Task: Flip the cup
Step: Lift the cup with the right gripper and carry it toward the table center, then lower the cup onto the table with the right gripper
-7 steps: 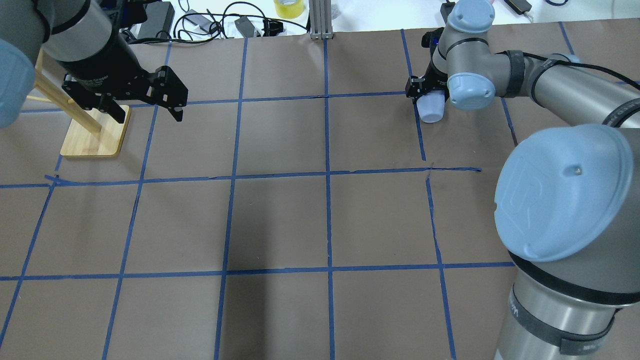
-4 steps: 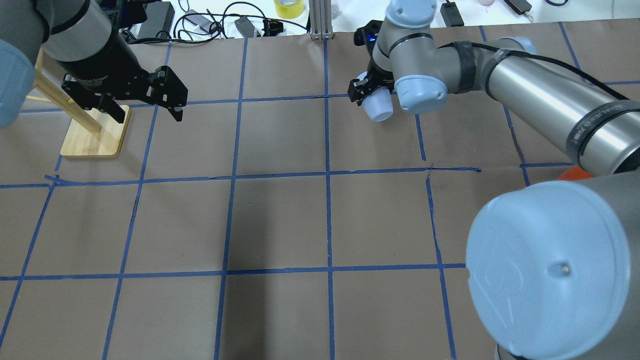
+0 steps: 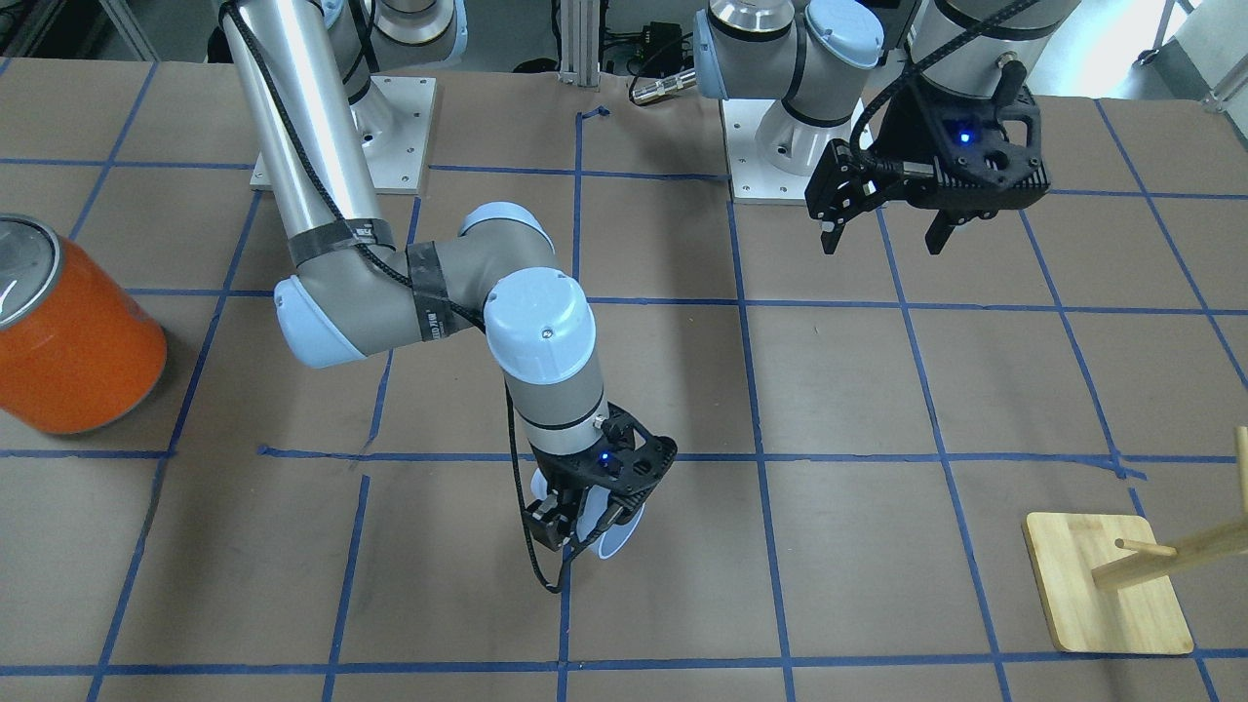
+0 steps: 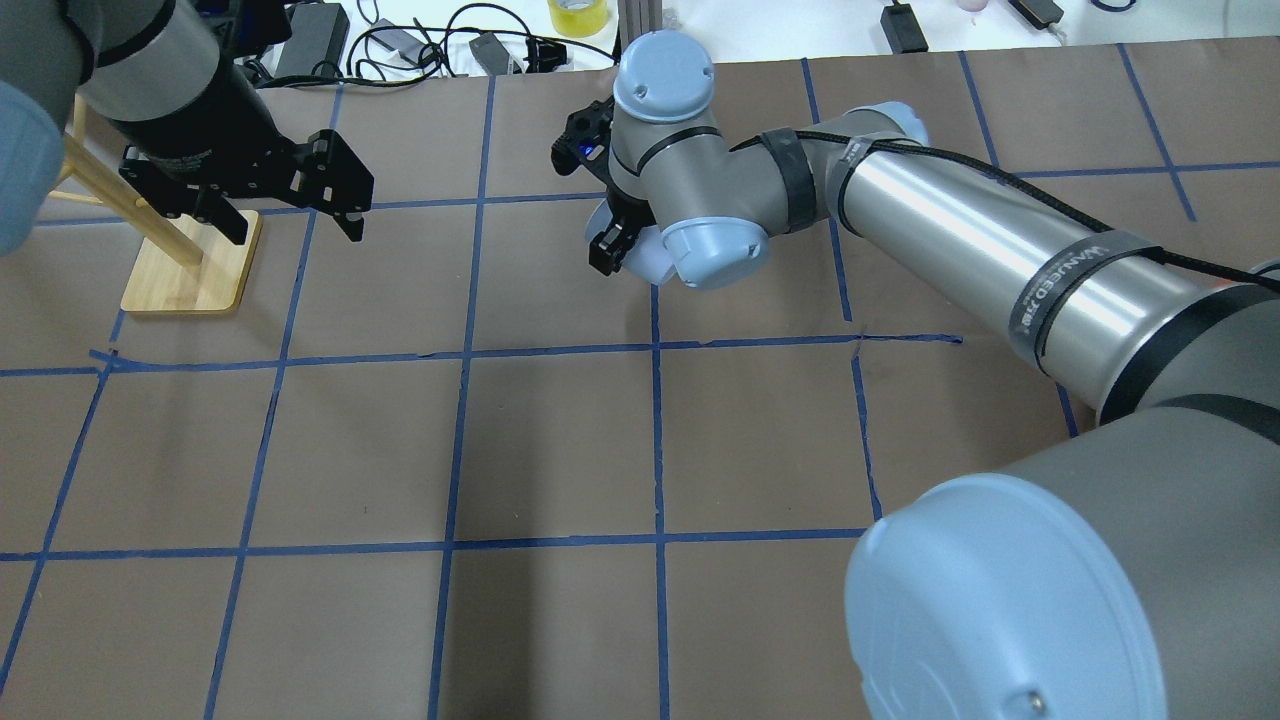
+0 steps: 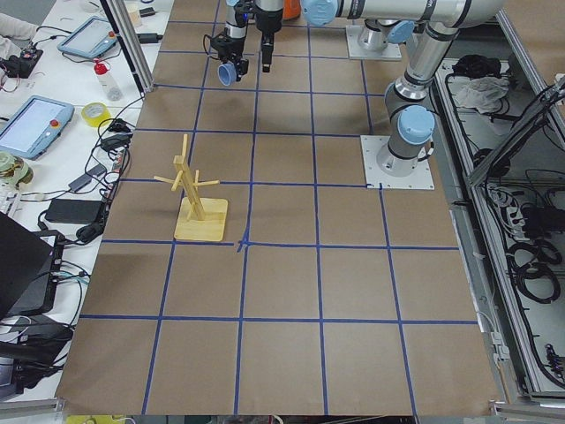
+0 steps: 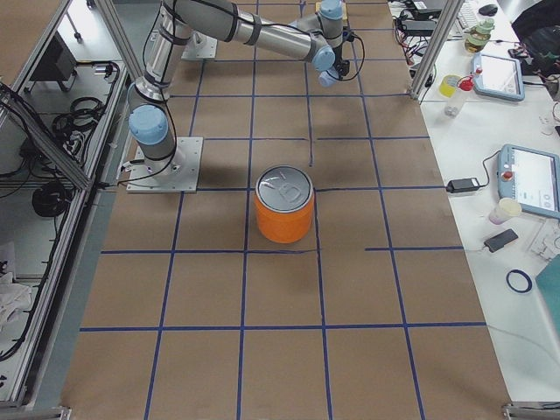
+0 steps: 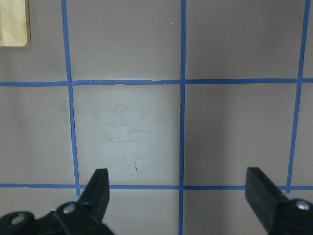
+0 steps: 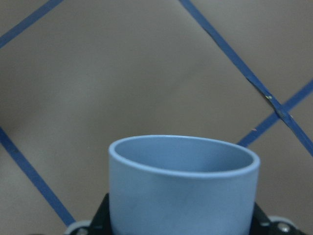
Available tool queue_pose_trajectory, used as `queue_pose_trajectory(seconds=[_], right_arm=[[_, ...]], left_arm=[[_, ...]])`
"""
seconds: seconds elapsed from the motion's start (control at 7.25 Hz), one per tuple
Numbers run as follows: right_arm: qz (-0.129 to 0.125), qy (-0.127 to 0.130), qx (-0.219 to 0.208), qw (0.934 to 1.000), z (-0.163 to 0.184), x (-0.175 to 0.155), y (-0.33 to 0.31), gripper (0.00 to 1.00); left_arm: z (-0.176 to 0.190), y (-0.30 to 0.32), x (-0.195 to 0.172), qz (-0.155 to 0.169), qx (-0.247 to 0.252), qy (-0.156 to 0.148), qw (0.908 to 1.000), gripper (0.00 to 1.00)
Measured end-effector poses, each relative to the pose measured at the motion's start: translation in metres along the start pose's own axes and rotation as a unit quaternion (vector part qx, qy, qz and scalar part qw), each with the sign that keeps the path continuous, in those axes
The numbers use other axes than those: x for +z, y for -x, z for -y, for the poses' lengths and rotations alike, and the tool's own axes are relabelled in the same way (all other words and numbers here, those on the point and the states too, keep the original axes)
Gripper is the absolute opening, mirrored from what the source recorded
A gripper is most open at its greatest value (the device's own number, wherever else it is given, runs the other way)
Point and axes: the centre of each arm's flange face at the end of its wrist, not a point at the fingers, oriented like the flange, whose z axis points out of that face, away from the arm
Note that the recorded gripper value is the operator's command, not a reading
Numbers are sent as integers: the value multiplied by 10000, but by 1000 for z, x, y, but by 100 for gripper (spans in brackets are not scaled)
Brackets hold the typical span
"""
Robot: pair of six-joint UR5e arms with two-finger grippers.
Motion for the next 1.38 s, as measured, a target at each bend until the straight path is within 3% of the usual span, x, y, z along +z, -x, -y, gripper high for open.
queue_pose_trajectory(seconds=[0.14, 0.28, 0.55, 0.69, 0.97, 1.1, 1.24, 1.38], right_arm=[[-16, -37, -774, 9970, 4, 7, 9, 59], [-71, -99, -1429, 9897, 6, 13, 14, 59], [-118, -142, -2611, 9651, -2, 30, 23, 54], [-53, -92, -2866, 9580, -11, 39, 29, 52], [70, -60, -3011, 9535, -18, 48, 39, 54], [104, -57, -3040, 9526, -18, 50, 44, 64], [121, -54, -3068, 9517, -17, 51, 47, 100], [124, -51, -3082, 9512, -17, 51, 49, 100]], left_arm=[[0, 0, 0, 0, 1, -3, 10000, 100], [0, 0, 0, -1, 2, -4, 10000, 100], [0, 0, -1, -6, 3, -6, 10000, 100], [0, 0, -1, -7, 2, -8, 10000, 100], [0, 0, -1, -7, 2, -8, 10000, 100], [0, 0, -1, -7, 2, -8, 10000, 100], [0, 0, -1, -7, 2, -8, 10000, 100], [0, 0, -1, -7, 2, -8, 10000, 100]])
